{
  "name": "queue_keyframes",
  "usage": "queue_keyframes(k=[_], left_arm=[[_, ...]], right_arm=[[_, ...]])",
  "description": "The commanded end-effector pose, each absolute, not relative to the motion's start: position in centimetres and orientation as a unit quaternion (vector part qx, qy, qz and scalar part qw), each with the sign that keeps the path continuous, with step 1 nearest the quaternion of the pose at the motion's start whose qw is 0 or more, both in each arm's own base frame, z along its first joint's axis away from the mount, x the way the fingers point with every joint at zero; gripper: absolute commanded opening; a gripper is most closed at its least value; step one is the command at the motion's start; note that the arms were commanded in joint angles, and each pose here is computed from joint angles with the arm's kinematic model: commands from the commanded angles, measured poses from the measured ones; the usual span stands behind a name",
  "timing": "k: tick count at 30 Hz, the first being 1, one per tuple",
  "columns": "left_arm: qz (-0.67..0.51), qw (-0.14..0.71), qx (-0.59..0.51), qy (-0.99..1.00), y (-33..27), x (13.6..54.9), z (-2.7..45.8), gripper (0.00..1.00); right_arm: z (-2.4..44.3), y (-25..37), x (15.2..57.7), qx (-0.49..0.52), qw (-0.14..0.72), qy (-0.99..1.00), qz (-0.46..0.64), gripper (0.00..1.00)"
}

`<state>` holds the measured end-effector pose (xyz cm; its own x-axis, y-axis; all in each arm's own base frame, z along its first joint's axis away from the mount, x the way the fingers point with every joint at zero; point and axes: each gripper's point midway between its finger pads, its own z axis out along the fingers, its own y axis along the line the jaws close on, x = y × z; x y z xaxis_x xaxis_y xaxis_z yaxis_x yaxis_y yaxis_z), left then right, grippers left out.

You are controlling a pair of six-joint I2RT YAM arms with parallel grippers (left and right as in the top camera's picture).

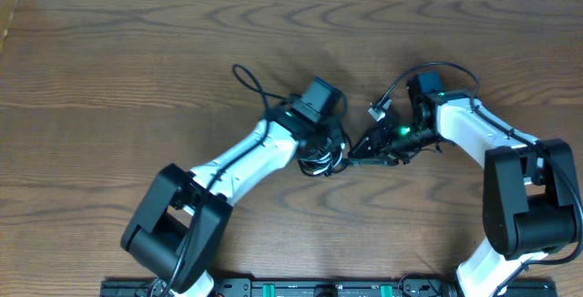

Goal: Untangle cables

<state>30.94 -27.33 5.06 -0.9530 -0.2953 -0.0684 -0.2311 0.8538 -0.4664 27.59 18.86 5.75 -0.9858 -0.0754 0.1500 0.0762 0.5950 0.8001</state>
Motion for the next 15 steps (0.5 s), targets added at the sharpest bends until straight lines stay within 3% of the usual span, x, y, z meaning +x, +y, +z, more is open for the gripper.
queue_keyframes(k=[1,7,15], left_arm=[[-0.277,0.005,-0.17,0.946,-27.2,30.1,5.2,0.08],[-0.3,-0.047,-0.278,0.911,-27.3,30.3,5.8,0.09],[-0.313,-0.07,-0.312,0.894,-27.9,30.2,6.2,0.08]], right_arm=[[7.9,19.9,27.6,-0.003,0.091,-0.849,-0.52,0.31],[8.0,20.8,27.5,0.008,0.09,-0.849,-0.521,0.35],[7.8,22.0,28.9,-0.015,0.084,-0.853,-0.515,0.31]])
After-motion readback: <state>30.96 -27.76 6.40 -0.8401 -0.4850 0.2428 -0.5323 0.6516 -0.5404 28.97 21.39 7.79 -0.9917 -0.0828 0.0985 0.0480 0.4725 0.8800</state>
